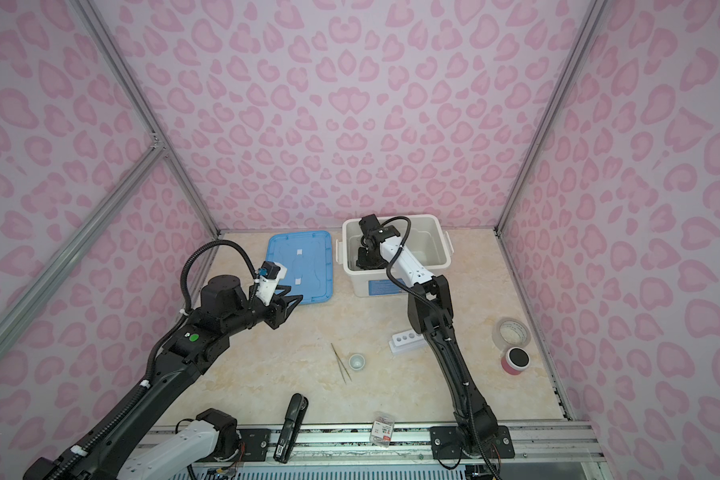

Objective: Organize the chemistry lab equipment
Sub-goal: 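Open the right gripper to release the cream tube and raise it from the bin, then move the right gripper down to the metal tweezers and close on them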

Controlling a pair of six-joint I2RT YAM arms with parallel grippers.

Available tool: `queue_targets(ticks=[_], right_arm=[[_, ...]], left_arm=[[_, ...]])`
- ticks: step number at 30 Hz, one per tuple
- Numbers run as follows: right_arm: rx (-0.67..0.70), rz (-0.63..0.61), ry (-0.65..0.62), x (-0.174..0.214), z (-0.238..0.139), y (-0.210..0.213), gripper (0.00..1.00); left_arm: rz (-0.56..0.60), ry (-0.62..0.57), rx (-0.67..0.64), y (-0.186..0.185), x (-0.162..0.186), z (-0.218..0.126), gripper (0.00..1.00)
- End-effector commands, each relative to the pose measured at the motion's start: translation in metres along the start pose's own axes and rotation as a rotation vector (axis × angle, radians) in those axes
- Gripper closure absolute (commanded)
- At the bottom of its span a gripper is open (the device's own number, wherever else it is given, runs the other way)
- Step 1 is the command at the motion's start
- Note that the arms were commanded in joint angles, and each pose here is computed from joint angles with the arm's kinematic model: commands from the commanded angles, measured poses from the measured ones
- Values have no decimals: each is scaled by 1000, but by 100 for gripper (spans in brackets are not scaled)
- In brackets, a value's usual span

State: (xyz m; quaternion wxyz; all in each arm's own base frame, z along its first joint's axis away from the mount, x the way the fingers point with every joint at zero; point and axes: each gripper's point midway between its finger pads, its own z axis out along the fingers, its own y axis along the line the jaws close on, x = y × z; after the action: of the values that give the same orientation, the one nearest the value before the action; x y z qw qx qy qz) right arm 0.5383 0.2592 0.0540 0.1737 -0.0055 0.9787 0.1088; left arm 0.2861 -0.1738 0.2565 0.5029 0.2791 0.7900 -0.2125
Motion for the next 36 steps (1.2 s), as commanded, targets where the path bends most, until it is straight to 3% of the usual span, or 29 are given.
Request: queue_targets(ticks=[1, 11, 25, 30, 36], right_arm=[[8, -8, -13, -4, -12, -1, 58], [-5, -27, -78, -20, -56, 2, 56], [2, -158, -242, -36, -163, 8, 58], [33, -293, -310, -15, -205, 18, 55], [21, -487, -418, 39, -241, 48, 53]], left_arm=[[10, -14, -2, 0, -3, -1, 52], [11, -23, 3, -2, -5, -3, 53], [18, -34, 55, -10, -12, -3, 52], [33, -32, 55, -10, -14, -4, 52], [14, -6, 66, -11, -2, 0, 52]])
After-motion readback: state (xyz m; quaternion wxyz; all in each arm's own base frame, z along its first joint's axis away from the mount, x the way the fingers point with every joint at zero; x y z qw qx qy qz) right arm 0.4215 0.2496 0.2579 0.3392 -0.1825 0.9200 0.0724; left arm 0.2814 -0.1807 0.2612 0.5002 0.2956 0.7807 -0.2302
